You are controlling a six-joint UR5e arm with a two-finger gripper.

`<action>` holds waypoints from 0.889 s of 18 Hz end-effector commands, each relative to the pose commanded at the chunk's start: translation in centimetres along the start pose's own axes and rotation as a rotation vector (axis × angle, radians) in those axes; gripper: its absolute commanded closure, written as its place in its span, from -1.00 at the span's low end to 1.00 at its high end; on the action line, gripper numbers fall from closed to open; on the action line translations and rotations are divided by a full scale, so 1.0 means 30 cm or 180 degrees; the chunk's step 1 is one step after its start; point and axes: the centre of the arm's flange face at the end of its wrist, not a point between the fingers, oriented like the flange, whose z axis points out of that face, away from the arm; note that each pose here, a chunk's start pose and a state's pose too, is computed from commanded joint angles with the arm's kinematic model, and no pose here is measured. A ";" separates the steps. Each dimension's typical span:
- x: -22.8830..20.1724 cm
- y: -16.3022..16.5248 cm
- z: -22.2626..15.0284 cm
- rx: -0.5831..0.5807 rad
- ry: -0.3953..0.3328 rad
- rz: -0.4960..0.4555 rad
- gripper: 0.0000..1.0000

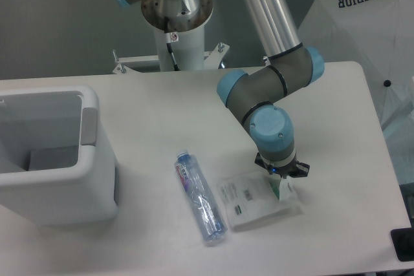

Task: Place the trash in the trash can
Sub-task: 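Grasp the white wrapper packet and lift it, then carry the wrapper over the white trash bin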

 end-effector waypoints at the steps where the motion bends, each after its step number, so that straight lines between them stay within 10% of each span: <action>1: -0.013 0.000 -0.011 0.0030 -0.0009 -0.0026 1.00; 16: -0.217 0.011 -0.541 0.1607 0.0188 -0.0684 1.00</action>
